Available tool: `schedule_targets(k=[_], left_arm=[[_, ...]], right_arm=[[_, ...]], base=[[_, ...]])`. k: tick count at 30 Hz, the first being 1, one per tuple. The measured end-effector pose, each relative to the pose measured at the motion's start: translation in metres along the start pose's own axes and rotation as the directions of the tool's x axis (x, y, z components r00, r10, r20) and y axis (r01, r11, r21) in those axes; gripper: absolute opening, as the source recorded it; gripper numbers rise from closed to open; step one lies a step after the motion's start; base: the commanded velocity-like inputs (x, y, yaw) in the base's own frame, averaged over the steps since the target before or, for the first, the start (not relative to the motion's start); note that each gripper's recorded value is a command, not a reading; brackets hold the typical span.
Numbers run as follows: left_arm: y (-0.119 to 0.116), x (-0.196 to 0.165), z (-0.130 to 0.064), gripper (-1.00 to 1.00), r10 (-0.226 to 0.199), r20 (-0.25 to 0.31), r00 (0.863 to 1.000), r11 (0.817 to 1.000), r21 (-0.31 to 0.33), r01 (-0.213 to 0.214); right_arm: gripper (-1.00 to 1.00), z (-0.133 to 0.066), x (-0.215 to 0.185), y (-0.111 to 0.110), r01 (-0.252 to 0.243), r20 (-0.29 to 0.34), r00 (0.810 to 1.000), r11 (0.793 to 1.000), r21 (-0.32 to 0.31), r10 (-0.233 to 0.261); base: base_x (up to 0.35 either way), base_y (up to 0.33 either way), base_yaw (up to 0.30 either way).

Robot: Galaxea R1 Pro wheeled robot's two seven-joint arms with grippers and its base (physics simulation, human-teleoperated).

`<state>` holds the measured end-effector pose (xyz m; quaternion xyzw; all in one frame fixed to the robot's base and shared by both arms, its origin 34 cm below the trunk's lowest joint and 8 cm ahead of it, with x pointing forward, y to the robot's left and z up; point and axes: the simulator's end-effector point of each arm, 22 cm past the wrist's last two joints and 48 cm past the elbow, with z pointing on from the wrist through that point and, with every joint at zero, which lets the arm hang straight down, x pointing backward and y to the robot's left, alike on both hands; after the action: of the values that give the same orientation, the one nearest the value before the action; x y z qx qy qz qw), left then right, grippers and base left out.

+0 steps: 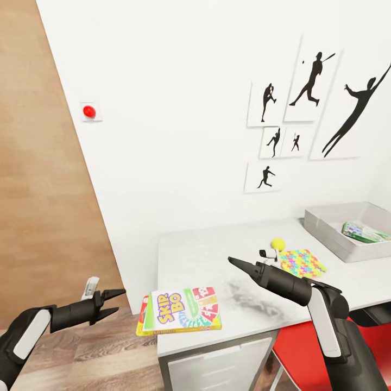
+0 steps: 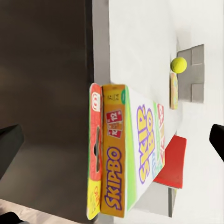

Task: Put all the toys in the child's room - the three board games (two on the bed and one on the table), the two jigsaw puzzles on the table, and the tennis ball on the table - inside the toy box on the table in the child's room.

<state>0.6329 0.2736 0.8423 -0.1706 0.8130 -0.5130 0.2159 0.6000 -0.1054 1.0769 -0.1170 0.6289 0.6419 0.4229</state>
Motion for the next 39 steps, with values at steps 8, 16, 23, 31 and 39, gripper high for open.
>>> schedule_targets(k=[8, 16, 23, 31, 39], left_arm=[[-0.0038, 0.0066, 0.0052, 1.00, 0.013, -0.024, 1.000, 1.000, 0.006, -0.013], [-0.0038, 0.0073, 0.0055, 1.00, 0.015, -0.027, 1.000, 1.000, 0.005, -0.015], [-0.0046, 0.0069, 0.0055, 1.00, 0.018, -0.027, 0.999, 1.000, 0.006, -0.017], [-0.0048, 0.0069, 0.0055, 1.00, 0.018, -0.027, 0.999, 1.000, 0.006, -0.018], [-0.0047, 0.0069, 0.0055, 1.00, 0.018, -0.027, 0.999, 1.000, 0.006, -0.018]], right_arm=[[1.00, 0.0002, 0.0003, -0.0002, -0.002, 0.000, 1.000, 1.000, 0.000, 0.002], [1.00, 0.0007, 0.0003, -0.0001, -0.001, 0.001, 1.000, 1.000, -0.001, 0.001], [1.00, 0.0007, 0.0005, -0.0006, -0.002, 0.002, 1.000, 1.000, -0.001, 0.002], [1.00, 0.0009, 0.0007, -0.0009, -0.002, 0.002, 1.000, 1.000, 0.000, 0.002], [1.00, 0.0013, 0.0008, -0.0007, -0.002, 0.002, 1.000, 1.000, -0.002, 0.002]], base=[[-0.003, -0.010, 0.000], [-0.032, -0.109, 0.000], [-0.001, -0.047, 0.000], [0.000, -0.119, 0.000], [0.000, -0.007, 0.000]])
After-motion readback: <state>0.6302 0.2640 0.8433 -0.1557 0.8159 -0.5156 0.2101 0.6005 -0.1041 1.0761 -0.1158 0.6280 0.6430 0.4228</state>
